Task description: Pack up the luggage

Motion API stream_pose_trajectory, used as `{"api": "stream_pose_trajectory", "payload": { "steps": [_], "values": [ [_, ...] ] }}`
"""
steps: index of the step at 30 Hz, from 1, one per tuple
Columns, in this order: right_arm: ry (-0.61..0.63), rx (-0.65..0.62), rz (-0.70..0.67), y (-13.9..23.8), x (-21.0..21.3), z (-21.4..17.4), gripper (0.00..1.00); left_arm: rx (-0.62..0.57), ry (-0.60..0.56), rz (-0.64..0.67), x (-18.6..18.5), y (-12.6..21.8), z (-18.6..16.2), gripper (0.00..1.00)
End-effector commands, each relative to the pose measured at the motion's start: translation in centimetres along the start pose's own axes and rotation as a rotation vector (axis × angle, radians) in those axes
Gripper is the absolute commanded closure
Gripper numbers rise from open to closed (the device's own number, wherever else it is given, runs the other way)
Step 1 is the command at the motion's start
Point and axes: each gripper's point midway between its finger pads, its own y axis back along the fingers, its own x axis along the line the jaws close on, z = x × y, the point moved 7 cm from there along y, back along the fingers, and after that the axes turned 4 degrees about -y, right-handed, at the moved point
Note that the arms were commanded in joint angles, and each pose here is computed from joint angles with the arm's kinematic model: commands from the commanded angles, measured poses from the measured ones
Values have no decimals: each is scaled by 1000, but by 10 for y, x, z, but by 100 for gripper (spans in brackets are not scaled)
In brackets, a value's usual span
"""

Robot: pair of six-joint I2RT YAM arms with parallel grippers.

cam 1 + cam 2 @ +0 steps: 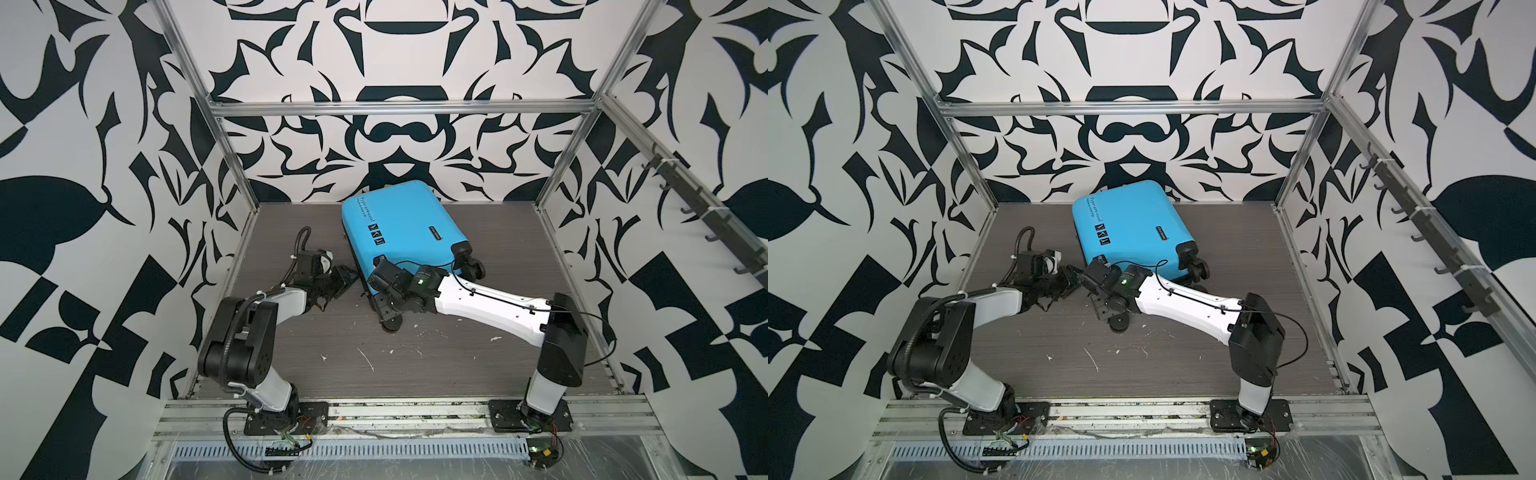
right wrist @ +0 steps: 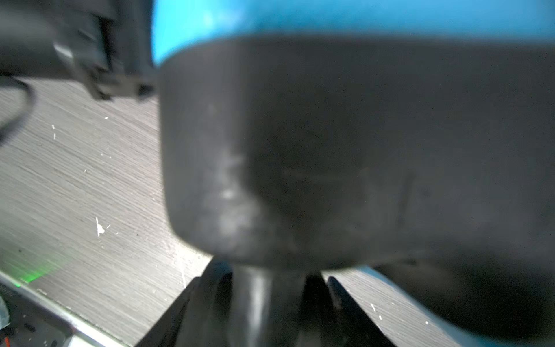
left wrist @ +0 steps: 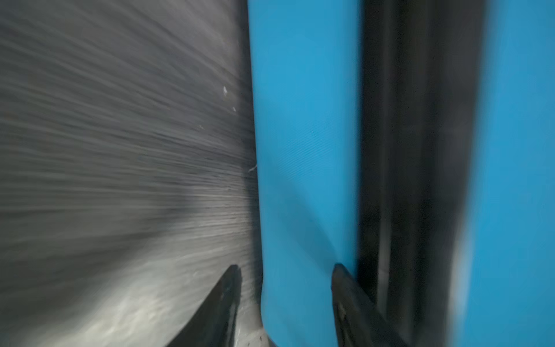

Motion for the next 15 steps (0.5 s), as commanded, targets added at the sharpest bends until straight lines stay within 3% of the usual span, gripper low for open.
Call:
{"api": "stream_pose_trajectory", "payload": {
  "steps": [1,8,15],
  "values": [
    [-37,-78,21,17,-5,21,36,-27,-12,-58,-12,-12,12,50],
    [-123,-77,76,15,-30,33,42,12,-53,-84,-36,-41,11,51],
    [-137,-71,60,14,-48,38,38,11,-71,-96,-50,-61,22,48]
  ]
}}
